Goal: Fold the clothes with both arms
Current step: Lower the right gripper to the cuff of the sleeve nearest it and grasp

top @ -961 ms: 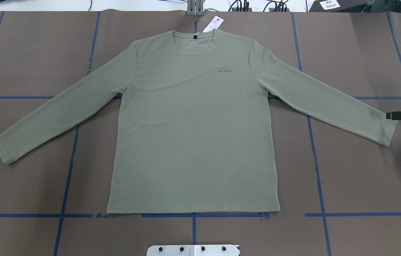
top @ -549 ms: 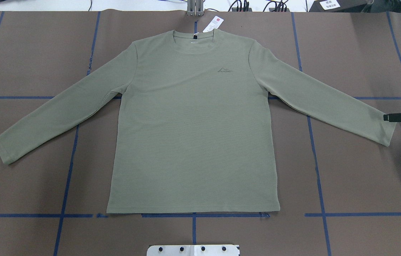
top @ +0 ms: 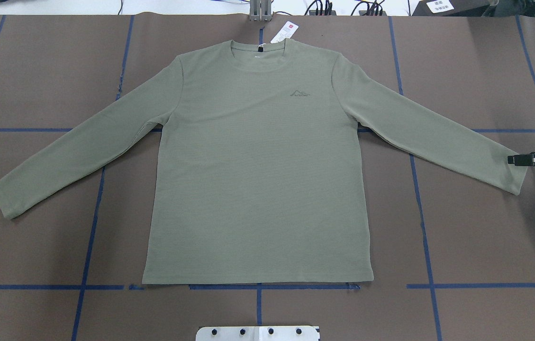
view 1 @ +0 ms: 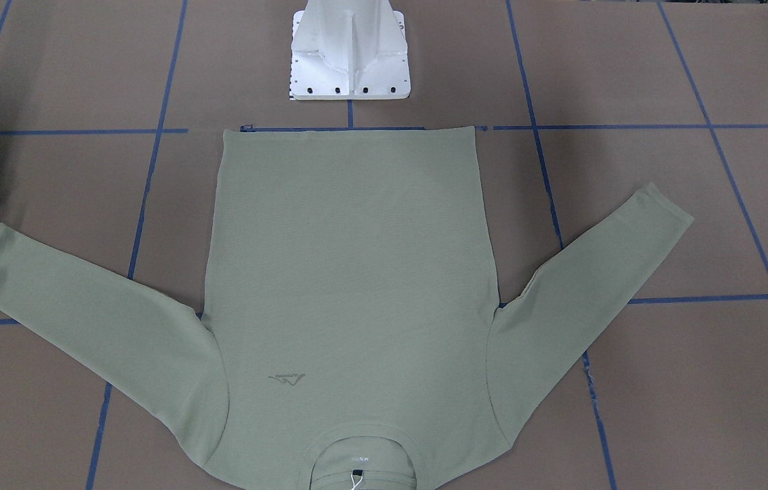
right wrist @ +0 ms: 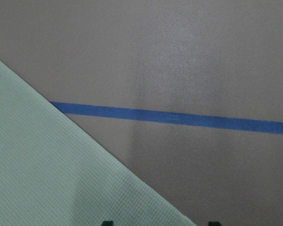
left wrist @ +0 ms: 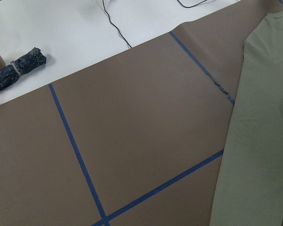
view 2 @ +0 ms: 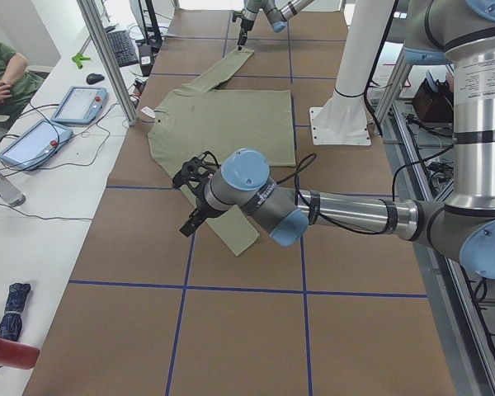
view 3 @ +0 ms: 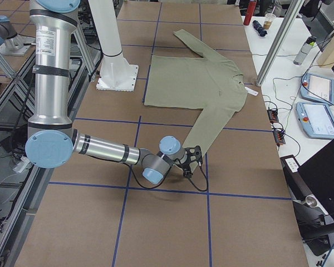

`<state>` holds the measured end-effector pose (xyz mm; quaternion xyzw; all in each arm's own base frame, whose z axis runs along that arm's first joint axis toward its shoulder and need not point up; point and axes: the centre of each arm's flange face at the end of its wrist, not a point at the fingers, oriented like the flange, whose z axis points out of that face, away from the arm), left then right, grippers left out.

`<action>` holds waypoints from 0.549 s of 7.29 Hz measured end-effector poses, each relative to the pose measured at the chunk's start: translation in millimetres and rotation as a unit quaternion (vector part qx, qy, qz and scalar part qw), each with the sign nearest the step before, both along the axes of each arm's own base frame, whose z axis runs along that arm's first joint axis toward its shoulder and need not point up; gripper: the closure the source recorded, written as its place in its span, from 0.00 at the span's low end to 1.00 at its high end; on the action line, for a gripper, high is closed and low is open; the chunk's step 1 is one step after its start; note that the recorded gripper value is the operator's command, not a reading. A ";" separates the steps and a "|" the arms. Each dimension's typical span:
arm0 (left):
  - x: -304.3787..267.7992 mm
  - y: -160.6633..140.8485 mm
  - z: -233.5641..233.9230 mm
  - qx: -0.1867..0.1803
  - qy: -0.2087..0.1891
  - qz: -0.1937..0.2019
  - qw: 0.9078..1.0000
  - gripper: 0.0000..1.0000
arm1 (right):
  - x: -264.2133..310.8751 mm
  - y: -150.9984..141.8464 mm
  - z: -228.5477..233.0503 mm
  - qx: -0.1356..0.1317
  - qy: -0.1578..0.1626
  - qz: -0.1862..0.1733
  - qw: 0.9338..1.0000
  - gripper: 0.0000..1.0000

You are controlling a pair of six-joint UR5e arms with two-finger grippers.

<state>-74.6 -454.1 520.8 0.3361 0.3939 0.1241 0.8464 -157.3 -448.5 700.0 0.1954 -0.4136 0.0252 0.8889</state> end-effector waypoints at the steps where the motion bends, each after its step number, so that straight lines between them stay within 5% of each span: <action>1: 0.0 0.1 0.0 0.000 0.000 0.000 1.000 0.00 | 0.0 0.4 0.2 0.000 0.000 0.000 1.000 0.76; 2: 0.0 0.1 -0.1 0.000 0.000 0.000 1.000 0.00 | -0.2 0.8 0.1 0.000 -0.001 -0.002 1.000 1.00; 4: 0.0 0.3 0.2 0.001 -0.001 0.001 1.000 0.00 | -0.7 0.6 -4.9 0.002 -0.006 -0.006 1.000 1.00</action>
